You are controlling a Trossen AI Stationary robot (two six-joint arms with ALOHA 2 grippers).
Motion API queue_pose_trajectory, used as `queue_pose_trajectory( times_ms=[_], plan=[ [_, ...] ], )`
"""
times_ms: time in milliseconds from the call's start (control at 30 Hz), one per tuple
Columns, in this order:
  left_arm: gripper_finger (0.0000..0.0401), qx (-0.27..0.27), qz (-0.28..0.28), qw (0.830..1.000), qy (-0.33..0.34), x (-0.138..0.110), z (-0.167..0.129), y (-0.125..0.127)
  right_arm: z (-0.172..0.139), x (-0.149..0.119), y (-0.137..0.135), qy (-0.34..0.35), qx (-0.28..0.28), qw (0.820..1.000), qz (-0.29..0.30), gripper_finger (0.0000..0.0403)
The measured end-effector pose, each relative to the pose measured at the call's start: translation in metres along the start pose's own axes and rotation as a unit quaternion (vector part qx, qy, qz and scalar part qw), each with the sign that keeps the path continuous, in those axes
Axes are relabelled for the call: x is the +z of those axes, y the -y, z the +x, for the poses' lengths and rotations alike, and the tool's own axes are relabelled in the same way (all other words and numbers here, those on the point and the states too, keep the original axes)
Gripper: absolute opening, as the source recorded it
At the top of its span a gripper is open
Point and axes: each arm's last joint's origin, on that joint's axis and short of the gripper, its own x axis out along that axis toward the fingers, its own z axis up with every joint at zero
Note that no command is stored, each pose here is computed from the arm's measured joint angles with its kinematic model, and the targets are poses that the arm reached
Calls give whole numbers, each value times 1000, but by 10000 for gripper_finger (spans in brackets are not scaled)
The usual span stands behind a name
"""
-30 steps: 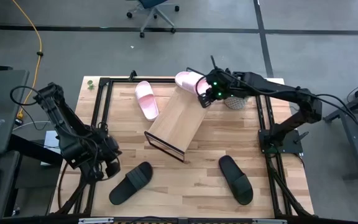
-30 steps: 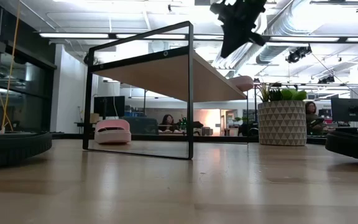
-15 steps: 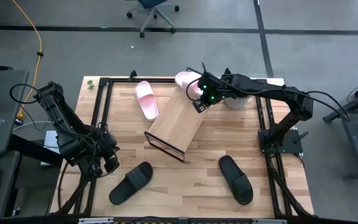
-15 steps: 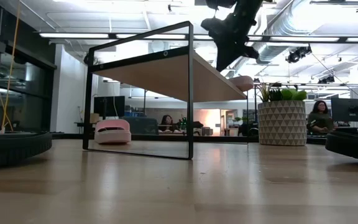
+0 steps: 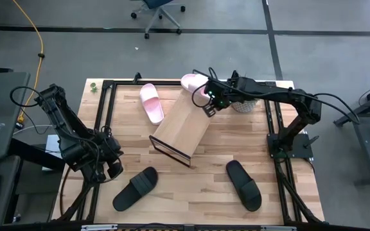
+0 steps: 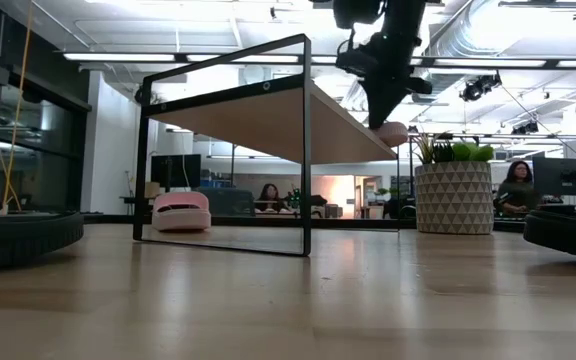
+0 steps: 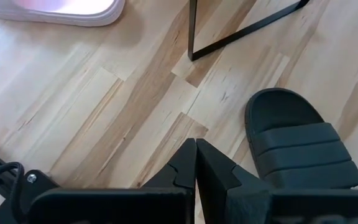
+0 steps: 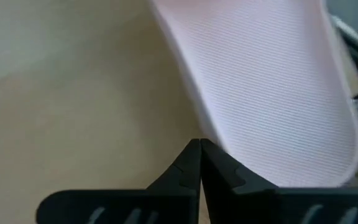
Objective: Pick and place slides into the shelf
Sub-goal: Put the bottom pink slide on the shelf
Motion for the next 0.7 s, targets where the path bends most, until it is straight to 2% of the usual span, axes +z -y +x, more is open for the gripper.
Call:
queue_pose_trajectory(
  times_ms=[167, 700],
  plan=[
    [1, 0, 0, 1000, 0, 0, 0, 0, 0, 1, 2, 18, -32, 999, 4, 0],
    [1, -2, -5, 1000, 0, 0, 0, 0, 0, 0, 7, 22, -72, 997, 0, 0]
  ],
)
